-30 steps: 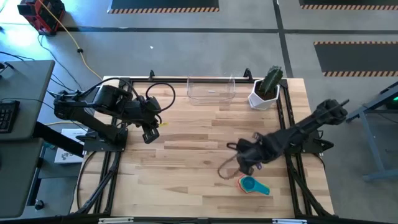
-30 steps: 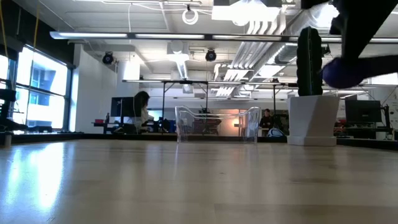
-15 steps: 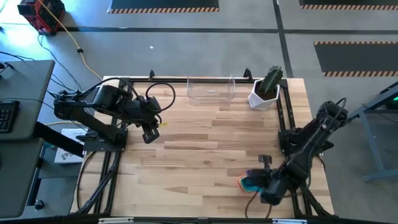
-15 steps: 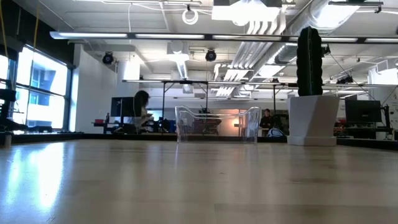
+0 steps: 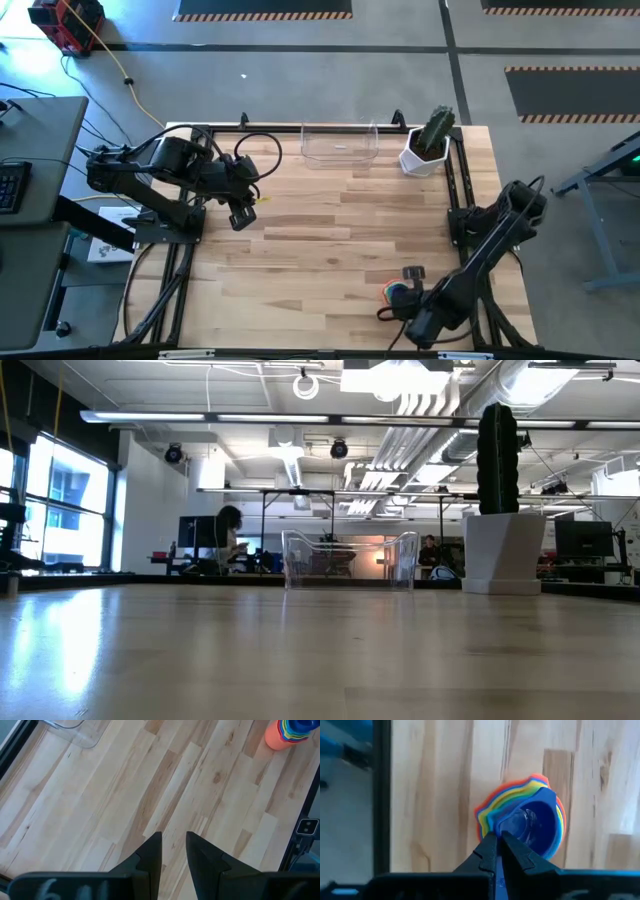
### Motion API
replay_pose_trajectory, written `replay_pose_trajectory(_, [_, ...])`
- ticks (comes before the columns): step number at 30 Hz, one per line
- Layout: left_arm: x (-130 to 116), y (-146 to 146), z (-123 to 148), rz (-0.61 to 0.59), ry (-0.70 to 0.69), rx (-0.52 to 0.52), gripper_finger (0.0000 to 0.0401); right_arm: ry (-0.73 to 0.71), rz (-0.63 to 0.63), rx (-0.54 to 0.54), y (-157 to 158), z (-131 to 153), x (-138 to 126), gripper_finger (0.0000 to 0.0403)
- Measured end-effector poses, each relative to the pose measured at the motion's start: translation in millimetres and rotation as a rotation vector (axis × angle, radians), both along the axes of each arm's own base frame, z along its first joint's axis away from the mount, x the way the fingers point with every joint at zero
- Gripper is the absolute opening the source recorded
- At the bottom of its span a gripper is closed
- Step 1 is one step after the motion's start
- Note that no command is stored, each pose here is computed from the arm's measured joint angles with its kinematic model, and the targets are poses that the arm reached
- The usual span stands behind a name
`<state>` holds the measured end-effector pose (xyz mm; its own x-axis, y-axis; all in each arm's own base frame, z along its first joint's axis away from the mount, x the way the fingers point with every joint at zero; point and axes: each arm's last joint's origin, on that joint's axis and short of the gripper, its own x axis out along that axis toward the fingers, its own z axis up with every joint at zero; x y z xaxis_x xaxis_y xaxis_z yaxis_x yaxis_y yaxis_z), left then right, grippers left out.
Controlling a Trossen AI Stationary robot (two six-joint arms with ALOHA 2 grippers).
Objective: Nest measuring cups in basket
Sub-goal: Stack the purple measuring cup on top of the light blue measuring cup
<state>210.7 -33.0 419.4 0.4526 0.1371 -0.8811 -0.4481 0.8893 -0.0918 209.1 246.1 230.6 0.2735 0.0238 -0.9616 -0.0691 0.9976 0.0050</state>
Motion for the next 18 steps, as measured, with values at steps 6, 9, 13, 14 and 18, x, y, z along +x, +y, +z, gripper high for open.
replay_pose_trajectory(6, [0.0, 0.0, 0.0, 0.0, 0.0, 0.0, 0.0078, 0.067, 0.028, -0.07, 4.0, -2.1, 3.8, 0.0])
replay_pose_trajectory(9, [0.0, 0.0, 0.0, 0.0, 0.0, 0.0, 0.0078, 0.063, 0.029, -0.062, 5.7, -3.0, 5.1, 0.0002])
replay_pose_trajectory(13, [0.0, 0.0, 0.0, -0.02, 0.003, 0.01, 0.0078, 0.053, 0.027, -0.051, 6.7, -2.7, 6.0, 0.0018])
replay_pose_trajectory(14, [0.0, 0.0, 0.0, -0.024, 0.004, 0.012, 0.0078, 0.051, 0.026, -0.049, 6.8, -2.7, 6.1, 0.0024])
replay_pose_trajectory(18, [0.0, 0.0, 0.0, -0.028, 0.004, 0.014, 0.0078, 0.05, 0.009, -0.046, 6.8, -2.7, 6.1, 0.005])
